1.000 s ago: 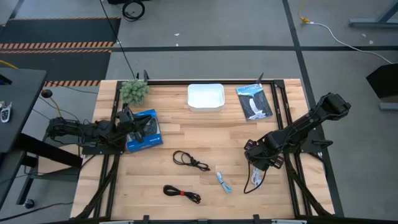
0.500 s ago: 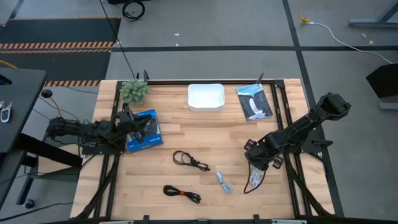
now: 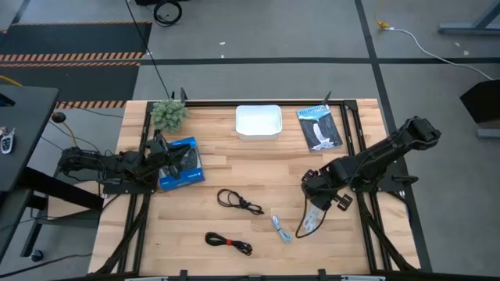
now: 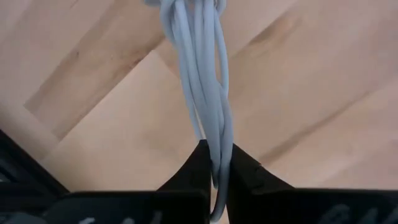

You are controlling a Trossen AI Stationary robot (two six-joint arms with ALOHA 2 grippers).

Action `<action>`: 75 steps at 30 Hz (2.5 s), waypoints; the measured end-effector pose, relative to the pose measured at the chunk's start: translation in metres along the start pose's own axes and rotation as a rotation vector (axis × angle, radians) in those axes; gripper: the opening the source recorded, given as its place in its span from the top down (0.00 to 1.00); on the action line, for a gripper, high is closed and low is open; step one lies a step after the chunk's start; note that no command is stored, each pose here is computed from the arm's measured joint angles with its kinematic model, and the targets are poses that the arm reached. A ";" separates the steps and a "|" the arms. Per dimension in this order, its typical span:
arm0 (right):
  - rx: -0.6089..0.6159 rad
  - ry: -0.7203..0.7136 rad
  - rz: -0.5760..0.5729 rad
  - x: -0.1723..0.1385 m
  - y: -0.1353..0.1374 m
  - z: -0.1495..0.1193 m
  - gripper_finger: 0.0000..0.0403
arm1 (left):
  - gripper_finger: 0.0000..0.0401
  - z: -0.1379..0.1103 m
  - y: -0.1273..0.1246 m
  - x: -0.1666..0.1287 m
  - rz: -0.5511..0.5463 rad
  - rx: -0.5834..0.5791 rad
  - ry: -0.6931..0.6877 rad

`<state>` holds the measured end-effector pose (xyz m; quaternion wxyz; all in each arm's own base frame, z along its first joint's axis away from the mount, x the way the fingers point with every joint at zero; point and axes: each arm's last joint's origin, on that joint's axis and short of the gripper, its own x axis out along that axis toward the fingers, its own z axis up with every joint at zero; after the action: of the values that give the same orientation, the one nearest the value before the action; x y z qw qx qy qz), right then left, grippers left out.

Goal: Pick and place USB-C Cables
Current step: Put the white USB cable into the white bin

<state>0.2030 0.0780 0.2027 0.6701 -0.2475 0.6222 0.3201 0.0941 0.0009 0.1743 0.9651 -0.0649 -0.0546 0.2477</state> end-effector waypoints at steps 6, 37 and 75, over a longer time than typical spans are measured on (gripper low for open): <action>0.049 -0.041 -0.027 -0.032 -0.014 0.006 0.96 | 0.89 0.000 0.000 0.000 0.000 0.000 0.000; 0.393 -0.129 -0.256 -0.131 -0.170 0.012 0.96 | 0.89 0.000 0.000 0.000 0.000 0.000 0.000; 1.330 -0.243 -0.226 -0.098 -0.299 -0.099 0.96 | 0.89 0.000 0.000 0.000 0.000 -0.001 0.000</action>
<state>0.3547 -0.2070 0.2702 0.7741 0.1909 0.5774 -0.1762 0.0940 0.0009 0.1743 0.9651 -0.0651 -0.0548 0.2477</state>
